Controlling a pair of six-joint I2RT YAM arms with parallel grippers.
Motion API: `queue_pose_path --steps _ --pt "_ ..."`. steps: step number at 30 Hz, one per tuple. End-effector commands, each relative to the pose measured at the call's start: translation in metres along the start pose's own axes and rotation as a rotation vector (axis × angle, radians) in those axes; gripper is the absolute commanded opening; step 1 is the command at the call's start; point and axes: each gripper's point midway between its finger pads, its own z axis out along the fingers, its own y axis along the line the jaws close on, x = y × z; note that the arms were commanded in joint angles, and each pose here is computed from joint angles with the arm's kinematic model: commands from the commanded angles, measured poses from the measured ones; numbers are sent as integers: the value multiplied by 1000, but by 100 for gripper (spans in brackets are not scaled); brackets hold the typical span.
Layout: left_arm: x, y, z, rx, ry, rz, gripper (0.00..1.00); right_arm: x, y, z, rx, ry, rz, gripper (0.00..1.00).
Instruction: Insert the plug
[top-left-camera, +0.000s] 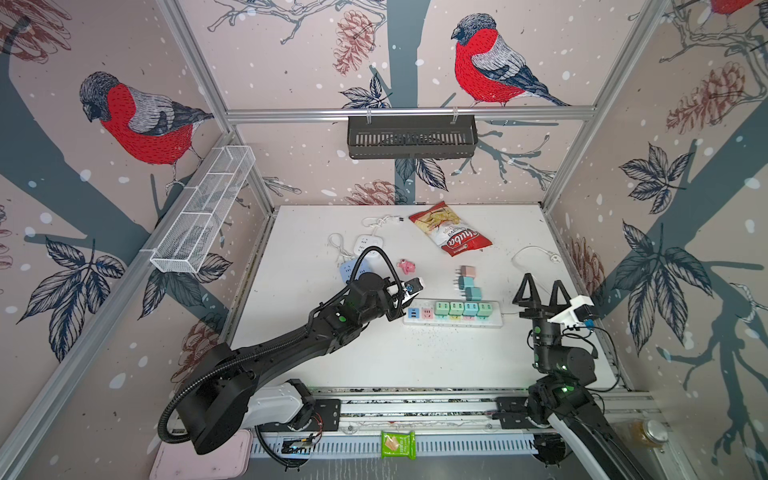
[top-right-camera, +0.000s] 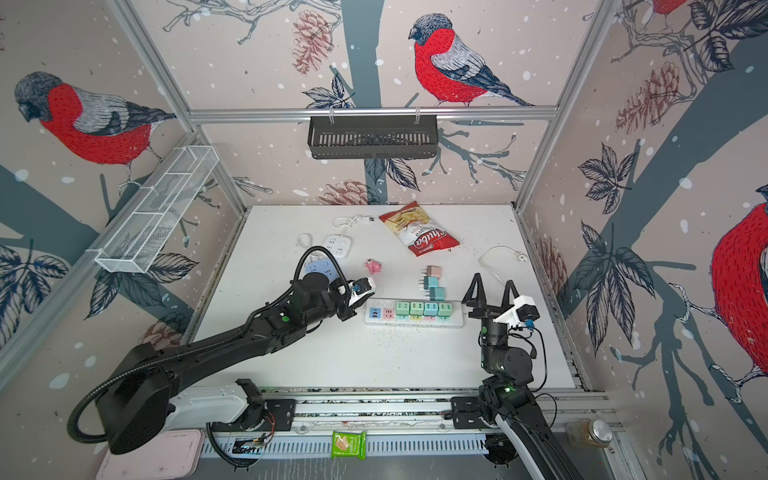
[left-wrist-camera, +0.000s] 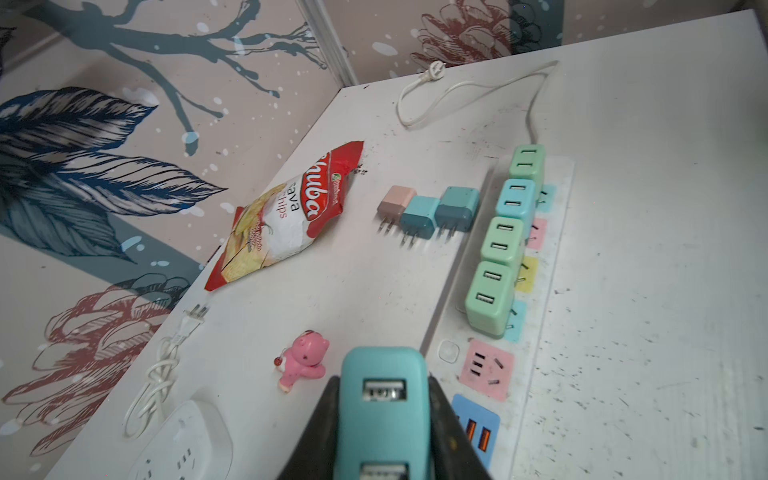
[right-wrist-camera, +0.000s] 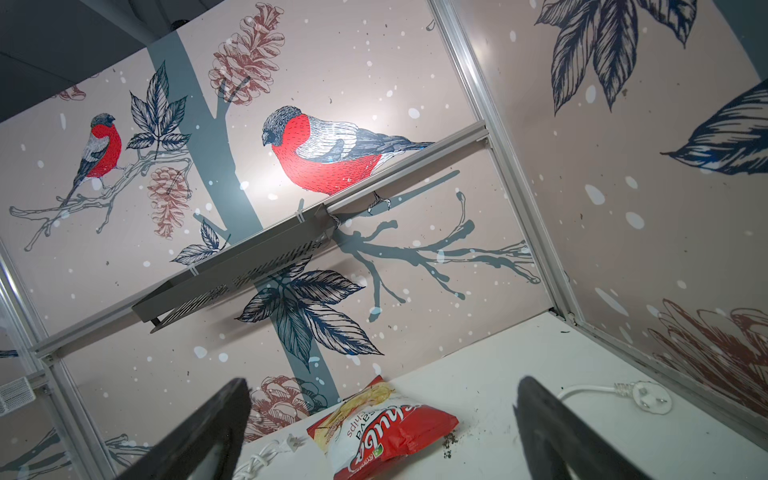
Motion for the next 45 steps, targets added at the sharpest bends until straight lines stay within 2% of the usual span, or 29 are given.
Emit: queue_pose_path --steps 1,6,11,16,29,35,45 --pt "1 -20 6 126 -6 51 0 70 -23 -17 19 152 -66 100" --pt "18 -29 25 189 47 94 0 73 -29 -15 61 168 -70 100" --pt "21 -31 36 245 21 100 0 73 -31 -15 72 164 -64 100" --pt "31 -30 48 277 45 91 0 73 -30 -15 68 165 -64 100" --pt "45 -59 56 486 78 105 0 76 -27 -14 50 177 -70 100" --pt "50 -67 59 529 69 112 0 76 -26 -14 42 182 -72 100" --pt "57 -68 69 518 60 103 0 77 -25 -13 37 185 -73 100"
